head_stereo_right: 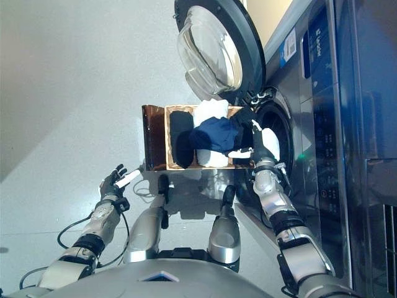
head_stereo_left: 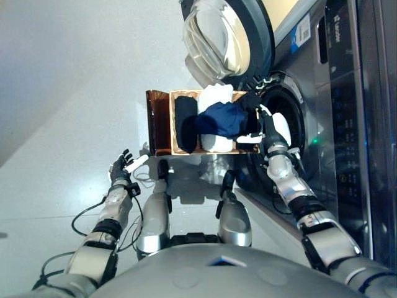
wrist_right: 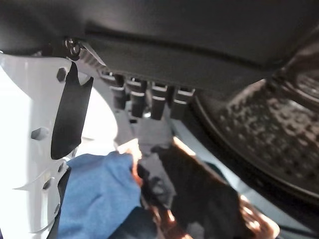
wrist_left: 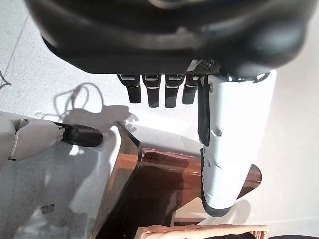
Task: Pick up the clothes and place them into the washing machine
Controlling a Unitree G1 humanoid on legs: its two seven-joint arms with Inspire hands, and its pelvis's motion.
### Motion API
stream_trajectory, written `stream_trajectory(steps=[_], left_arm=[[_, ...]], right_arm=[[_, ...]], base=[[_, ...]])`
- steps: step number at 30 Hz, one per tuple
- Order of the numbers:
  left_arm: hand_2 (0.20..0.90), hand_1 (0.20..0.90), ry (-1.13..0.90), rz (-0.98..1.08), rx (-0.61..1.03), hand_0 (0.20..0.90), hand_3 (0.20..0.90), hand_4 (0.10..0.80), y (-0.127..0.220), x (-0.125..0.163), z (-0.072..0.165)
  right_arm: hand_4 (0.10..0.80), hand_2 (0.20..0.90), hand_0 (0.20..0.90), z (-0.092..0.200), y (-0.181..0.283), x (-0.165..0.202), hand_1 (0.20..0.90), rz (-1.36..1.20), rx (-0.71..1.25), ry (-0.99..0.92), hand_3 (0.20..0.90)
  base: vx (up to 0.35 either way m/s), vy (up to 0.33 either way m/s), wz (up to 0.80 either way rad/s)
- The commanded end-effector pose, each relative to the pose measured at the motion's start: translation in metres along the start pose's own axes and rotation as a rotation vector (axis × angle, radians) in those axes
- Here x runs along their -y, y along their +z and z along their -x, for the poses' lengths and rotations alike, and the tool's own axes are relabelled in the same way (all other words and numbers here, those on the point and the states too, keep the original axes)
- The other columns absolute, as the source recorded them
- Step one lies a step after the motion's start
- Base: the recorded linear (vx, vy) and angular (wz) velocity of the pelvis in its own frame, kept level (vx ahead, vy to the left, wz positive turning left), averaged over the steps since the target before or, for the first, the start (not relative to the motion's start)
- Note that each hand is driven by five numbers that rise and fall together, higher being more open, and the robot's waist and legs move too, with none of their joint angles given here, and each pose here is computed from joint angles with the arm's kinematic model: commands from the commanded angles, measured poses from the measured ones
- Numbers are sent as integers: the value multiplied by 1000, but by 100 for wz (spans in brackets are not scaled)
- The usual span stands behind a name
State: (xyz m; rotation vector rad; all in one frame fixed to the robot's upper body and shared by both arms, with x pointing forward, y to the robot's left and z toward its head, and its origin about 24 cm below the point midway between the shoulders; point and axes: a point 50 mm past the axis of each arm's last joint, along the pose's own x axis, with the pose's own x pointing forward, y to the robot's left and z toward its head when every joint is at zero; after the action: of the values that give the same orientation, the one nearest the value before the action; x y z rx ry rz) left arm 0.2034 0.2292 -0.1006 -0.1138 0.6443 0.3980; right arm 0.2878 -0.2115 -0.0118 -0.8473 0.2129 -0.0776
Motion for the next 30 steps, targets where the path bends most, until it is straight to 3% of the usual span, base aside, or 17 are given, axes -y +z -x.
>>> stream_trajectory(steps=[1,10,20,30], left_arm=[[900,900,42,7,119,900,900,800,21,-14,-2],[900,900,45,-4,90,900,900,800,16,-11,-2],[900,900,88,9,66,900,900,800,13,-15,-5],[900,900,109,-9,20,900,900,800,3,-17,-4]], right_arm=[[800,900,900,-15,48,31,900,72,238,-107,900],[800,900,900,-19,71,-1,900,77,270,5,900],[800,900,900,-28,96,-11,900,49,296,31,900],[800,900,900,-24,66,-29,900,32,145,96,900]], base=[[0,0,0],[0,0,0],[-18,-1,4],[2,-1,1]])
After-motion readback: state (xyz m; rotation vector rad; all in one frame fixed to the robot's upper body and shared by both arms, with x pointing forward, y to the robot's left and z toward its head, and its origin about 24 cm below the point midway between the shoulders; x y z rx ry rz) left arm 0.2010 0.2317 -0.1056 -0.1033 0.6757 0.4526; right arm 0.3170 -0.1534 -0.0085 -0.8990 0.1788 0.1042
